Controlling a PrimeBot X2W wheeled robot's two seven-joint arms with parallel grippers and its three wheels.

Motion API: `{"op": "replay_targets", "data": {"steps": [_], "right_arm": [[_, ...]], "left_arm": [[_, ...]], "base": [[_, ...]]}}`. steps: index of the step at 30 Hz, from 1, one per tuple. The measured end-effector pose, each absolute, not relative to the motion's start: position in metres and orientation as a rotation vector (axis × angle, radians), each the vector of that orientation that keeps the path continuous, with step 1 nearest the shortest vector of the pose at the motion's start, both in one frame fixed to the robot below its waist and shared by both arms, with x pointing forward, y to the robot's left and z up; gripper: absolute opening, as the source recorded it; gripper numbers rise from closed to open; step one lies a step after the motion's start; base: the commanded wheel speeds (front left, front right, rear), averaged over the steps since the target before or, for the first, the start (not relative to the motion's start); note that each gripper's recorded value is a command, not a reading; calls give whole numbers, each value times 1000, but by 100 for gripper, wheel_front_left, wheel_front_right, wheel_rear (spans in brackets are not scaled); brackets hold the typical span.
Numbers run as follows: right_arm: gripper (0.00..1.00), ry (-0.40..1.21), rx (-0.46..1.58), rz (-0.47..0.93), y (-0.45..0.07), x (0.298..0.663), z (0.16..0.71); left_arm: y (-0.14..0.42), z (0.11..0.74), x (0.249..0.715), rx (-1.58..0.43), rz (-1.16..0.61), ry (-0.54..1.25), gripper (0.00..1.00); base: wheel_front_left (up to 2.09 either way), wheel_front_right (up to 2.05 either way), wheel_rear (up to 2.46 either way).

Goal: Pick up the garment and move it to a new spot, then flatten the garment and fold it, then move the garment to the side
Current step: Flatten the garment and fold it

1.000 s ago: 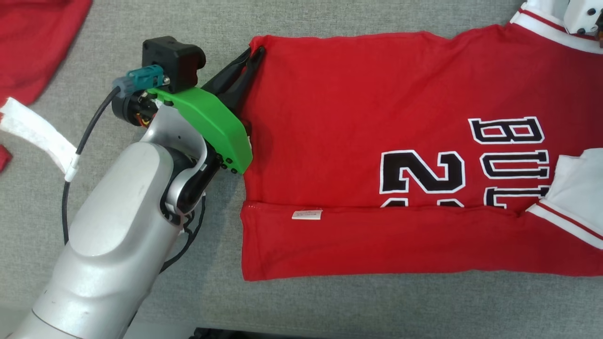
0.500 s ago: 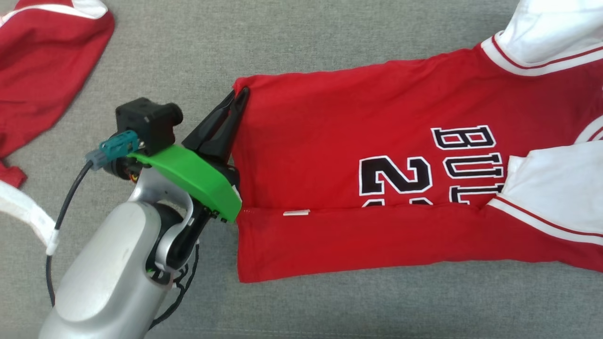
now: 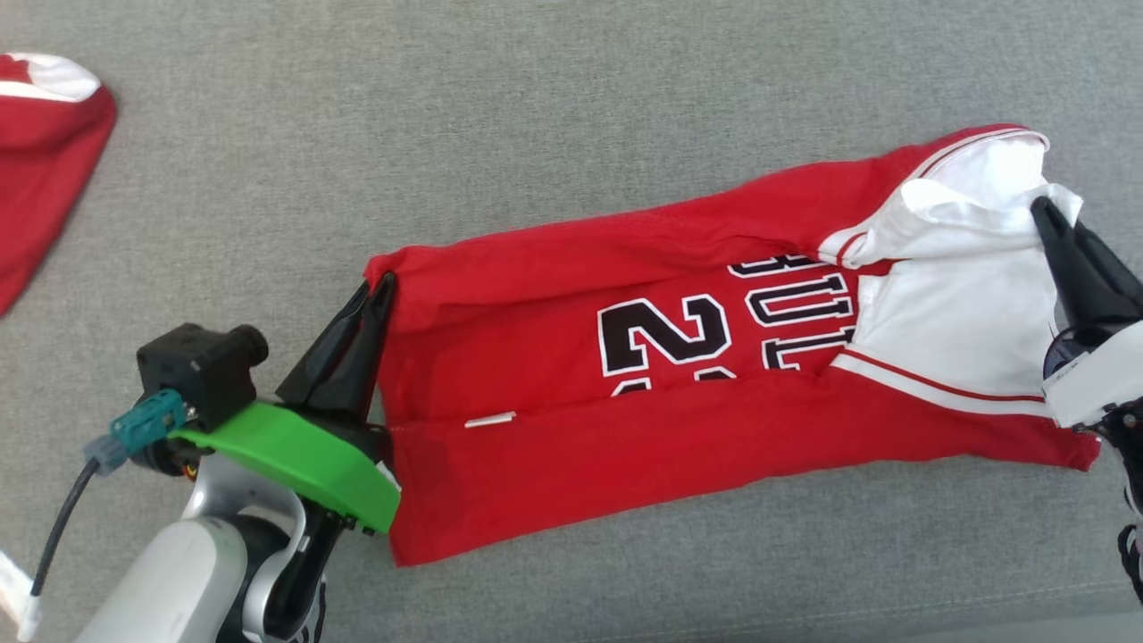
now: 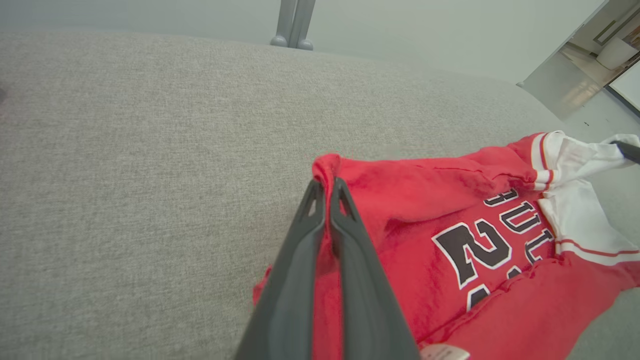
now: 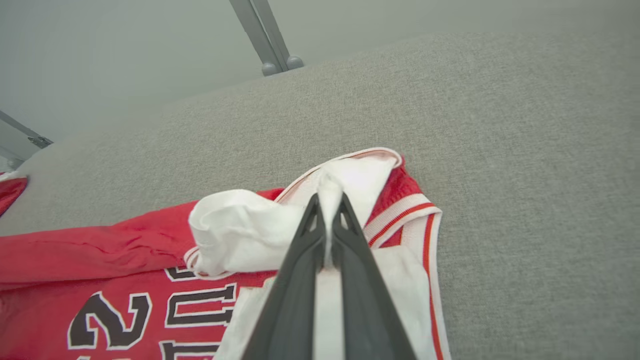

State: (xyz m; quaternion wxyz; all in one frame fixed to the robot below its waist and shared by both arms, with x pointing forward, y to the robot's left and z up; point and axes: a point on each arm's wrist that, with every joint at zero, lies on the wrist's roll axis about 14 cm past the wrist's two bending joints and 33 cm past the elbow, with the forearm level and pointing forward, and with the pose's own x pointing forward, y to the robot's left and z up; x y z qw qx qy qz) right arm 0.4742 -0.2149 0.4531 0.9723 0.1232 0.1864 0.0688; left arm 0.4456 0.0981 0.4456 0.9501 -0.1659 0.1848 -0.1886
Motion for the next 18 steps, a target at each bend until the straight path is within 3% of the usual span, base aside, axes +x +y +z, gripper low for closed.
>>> {"op": "replay_targets", "data": {"steps": [16, 17, 18], "right_arm": [[0, 408, 345, 82, -225, 435, 445], [0, 436, 344, 80, -225, 431, 439], [22, 456, 337, 78, -225, 427, 435]], "left_arm": [[95, 445, 423, -366, -380, 418, 0], [97, 442, 420, -359, -373, 428, 14], [97, 440, 418, -341, -376, 435, 54]], "base": [[0, 0, 0], [0, 0, 0], [0, 0, 0]]}}
